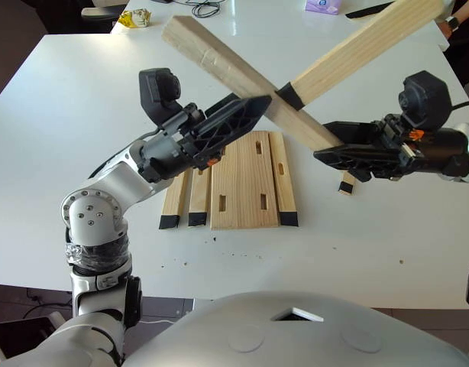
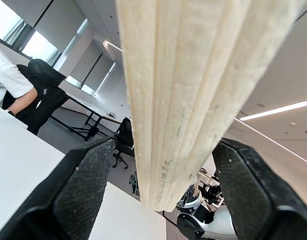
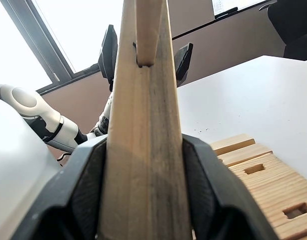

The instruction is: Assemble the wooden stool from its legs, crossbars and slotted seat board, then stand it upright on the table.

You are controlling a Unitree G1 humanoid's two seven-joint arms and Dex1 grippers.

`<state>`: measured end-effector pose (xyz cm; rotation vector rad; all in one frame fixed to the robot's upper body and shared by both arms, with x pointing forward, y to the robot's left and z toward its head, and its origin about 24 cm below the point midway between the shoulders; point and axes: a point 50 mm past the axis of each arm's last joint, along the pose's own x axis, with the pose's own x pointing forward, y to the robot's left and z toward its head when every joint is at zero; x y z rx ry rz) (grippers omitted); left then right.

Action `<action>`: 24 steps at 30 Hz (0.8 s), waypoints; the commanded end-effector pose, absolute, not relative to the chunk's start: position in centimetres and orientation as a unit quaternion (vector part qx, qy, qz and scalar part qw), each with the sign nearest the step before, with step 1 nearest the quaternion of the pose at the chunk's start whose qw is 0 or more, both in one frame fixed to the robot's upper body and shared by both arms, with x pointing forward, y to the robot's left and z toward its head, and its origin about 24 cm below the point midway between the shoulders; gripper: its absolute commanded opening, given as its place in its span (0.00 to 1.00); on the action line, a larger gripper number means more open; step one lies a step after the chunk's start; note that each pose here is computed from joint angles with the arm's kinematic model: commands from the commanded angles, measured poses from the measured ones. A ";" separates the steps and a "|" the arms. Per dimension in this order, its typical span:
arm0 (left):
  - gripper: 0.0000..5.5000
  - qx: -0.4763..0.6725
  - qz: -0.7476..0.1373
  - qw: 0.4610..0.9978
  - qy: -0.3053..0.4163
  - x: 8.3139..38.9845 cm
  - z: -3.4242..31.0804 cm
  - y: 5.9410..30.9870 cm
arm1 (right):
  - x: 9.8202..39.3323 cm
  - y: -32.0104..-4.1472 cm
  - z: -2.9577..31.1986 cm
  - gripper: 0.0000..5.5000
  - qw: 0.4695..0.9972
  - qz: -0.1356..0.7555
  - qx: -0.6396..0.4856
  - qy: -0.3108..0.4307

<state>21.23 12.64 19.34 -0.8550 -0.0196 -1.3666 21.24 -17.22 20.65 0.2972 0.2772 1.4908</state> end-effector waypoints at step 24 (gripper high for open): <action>0.40 -0.363 -0.648 0.669 0.000 20.0 19.0 12.5 | 20.7 -16.8 20.6 0.37 0.699 0.693 0.106 0.142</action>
